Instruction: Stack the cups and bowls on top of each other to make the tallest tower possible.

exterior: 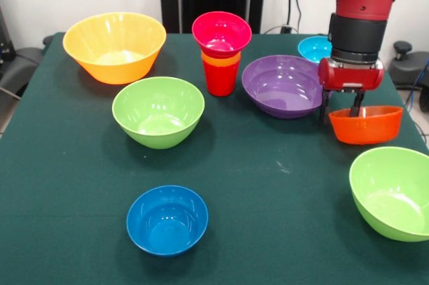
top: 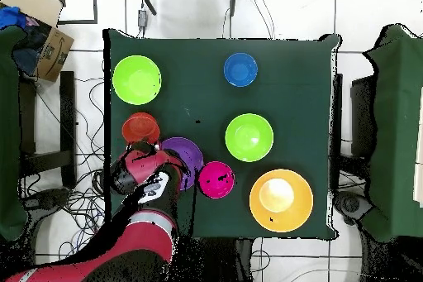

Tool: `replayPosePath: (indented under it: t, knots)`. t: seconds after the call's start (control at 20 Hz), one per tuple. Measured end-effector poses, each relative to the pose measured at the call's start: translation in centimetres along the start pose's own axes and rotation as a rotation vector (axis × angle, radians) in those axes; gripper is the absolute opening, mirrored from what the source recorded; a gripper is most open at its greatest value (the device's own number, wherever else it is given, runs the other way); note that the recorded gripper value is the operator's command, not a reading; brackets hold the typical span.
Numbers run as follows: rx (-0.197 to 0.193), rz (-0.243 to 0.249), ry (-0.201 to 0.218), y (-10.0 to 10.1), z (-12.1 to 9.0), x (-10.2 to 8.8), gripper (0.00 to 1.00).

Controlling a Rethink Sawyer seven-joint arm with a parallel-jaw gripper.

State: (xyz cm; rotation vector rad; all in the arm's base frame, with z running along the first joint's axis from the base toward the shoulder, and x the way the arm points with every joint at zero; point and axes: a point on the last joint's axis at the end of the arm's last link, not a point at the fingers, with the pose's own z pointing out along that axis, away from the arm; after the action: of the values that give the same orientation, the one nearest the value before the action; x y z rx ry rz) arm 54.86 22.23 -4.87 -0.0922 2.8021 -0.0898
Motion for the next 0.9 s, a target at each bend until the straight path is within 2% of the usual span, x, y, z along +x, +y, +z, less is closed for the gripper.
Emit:
replayPosePath:
  t: [0.5, 0.9]
  knots:
    - [-0.006, 0.005, -0.004, 0.4, -0.2, -0.3, 1.0]
    - [-0.009, 0.016, -0.023, 0.6, -0.6, -1.4, 1.0]
